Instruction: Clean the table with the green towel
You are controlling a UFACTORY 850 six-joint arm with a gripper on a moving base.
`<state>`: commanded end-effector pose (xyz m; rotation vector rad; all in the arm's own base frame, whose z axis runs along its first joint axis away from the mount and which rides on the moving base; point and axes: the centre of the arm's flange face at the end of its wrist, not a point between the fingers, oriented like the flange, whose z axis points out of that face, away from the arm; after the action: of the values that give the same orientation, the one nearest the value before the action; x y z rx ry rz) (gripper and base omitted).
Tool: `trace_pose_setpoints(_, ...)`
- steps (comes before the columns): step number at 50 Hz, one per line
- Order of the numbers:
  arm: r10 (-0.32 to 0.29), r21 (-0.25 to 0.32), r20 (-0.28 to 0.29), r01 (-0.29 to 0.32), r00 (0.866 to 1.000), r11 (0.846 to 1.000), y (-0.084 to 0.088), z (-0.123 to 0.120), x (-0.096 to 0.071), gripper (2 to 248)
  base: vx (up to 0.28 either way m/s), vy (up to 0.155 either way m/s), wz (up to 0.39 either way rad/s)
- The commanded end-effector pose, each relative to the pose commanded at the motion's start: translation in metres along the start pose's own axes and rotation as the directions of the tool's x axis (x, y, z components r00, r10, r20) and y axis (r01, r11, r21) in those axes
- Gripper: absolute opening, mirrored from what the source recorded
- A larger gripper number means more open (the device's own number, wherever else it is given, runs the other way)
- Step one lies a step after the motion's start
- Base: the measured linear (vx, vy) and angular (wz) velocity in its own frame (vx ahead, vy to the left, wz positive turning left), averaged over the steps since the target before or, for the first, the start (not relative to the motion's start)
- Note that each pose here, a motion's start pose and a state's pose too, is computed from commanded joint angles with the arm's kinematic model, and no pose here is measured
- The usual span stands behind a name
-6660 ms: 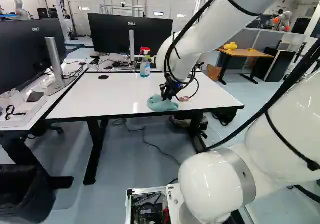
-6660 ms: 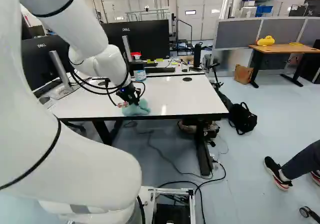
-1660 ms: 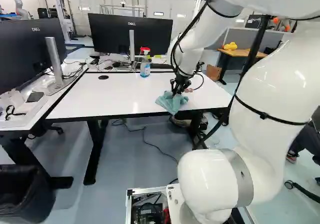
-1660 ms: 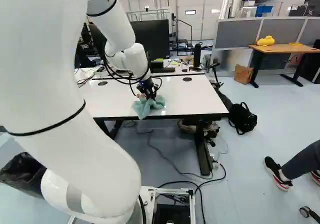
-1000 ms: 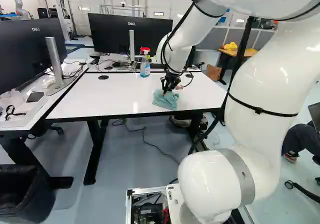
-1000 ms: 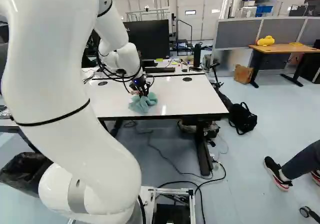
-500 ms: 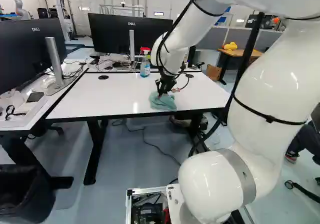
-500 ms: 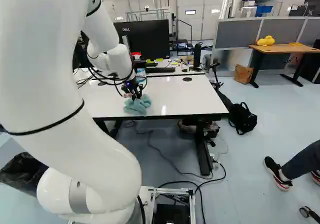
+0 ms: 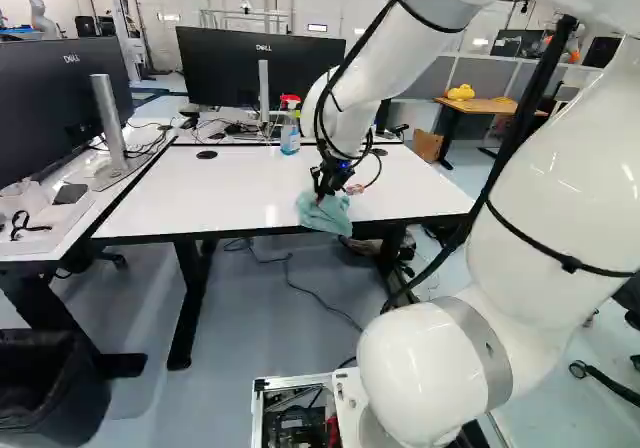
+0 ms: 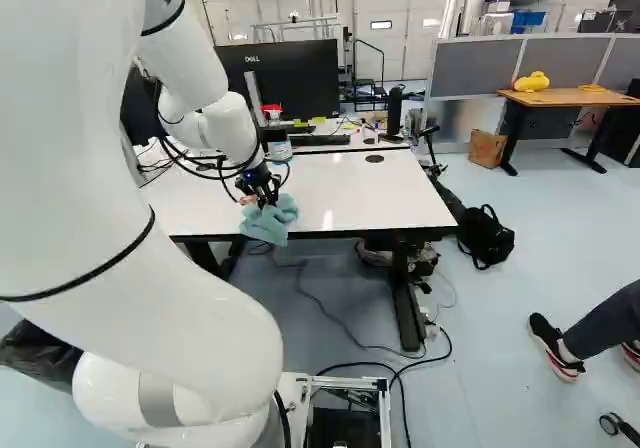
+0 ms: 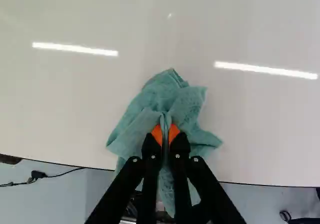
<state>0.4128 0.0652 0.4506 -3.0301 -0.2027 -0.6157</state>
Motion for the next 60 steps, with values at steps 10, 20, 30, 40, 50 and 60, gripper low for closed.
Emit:
trace_pose_setpoints(10, -0.001, 0.001, -0.014, 0.001, 1.0, 1.0, -0.001, -0.007, 0.0, 35, 0.0, 0.0, 0.0)
trace_pose_setpoints(20, -0.019, 0.009, -0.043, 0.02, 0.999, 1.0, -0.009, -0.019, 0.001, 35, 0.0, 0.0, 0.0)
trace_pose_setpoints(30, -0.05, 0.024, -0.073, 0.052, 0.996, 0.998, -0.024, -0.03, 0.008, 35, 0.0, 0.0, 0.0)
trace_pose_setpoints(40, -0.084, 0.039, -0.078, 0.087, 0.993, 0.995, -0.04, -0.03, 0.014, 35, 0.0, 0.0, 0.0)
trace_pose_setpoints(50, -0.119, 0.054, -0.079, 0.123, 0.99, 0.991, -0.058, -0.029, 0.017, 35, 0.0, 0.0, 0.0)
trace_pose_setpoints(60, -0.147, 0.067, -0.08, 0.153, 0.986, 0.986, -0.072, -0.027, 0.019, 35, 0.0, 0.0, 0.0)
